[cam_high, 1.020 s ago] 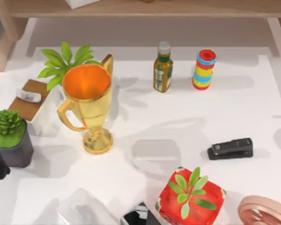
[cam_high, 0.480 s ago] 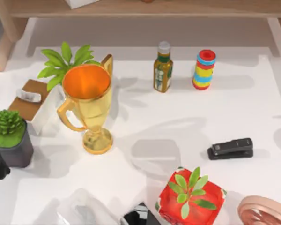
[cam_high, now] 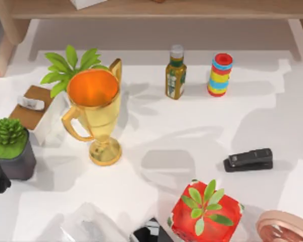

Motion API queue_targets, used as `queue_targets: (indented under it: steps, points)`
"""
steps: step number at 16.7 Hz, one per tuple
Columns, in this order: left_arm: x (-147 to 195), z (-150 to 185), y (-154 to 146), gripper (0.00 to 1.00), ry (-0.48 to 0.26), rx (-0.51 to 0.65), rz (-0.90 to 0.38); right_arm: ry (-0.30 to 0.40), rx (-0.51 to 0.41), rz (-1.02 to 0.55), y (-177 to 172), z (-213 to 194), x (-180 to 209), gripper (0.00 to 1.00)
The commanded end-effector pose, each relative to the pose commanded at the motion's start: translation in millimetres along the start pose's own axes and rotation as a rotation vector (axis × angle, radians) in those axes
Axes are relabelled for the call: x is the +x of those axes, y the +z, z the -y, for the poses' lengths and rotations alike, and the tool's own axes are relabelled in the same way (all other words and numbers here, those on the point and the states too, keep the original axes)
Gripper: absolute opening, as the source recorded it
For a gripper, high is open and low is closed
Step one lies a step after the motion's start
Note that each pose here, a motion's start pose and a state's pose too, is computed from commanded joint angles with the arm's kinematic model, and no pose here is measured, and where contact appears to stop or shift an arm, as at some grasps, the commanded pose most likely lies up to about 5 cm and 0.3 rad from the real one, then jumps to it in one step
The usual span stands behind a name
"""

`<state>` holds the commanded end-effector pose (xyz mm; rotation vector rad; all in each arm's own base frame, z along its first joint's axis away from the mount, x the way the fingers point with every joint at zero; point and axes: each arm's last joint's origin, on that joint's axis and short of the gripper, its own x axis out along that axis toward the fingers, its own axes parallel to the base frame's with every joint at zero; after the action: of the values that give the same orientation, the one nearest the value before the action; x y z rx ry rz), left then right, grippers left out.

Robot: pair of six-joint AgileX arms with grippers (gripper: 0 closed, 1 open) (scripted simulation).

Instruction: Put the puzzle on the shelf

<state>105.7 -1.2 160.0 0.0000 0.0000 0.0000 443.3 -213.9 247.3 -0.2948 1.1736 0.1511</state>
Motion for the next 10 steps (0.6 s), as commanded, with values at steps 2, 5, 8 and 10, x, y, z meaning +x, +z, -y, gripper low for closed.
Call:
queue_targets:
  steps: [2,5,8,10]
  points:
    - [0,0,0,1.0,0.0,0.0,0.0,0.066,0.039,-0.077,8,-13,12,1.0]
    - [0,0,0,1.0,0.0,0.0,0.0,0.123,0.08,-0.158,11,-23,28,1.0]
    - [0,0,0,1.0,0.0,0.0,0.0,0.131,0.085,-0.169,11,-24,31,1.0]
    - [0,0,0,1.0,0.0,0.0,0.0,0.131,0.085,-0.169,11,-24,31,1.0]
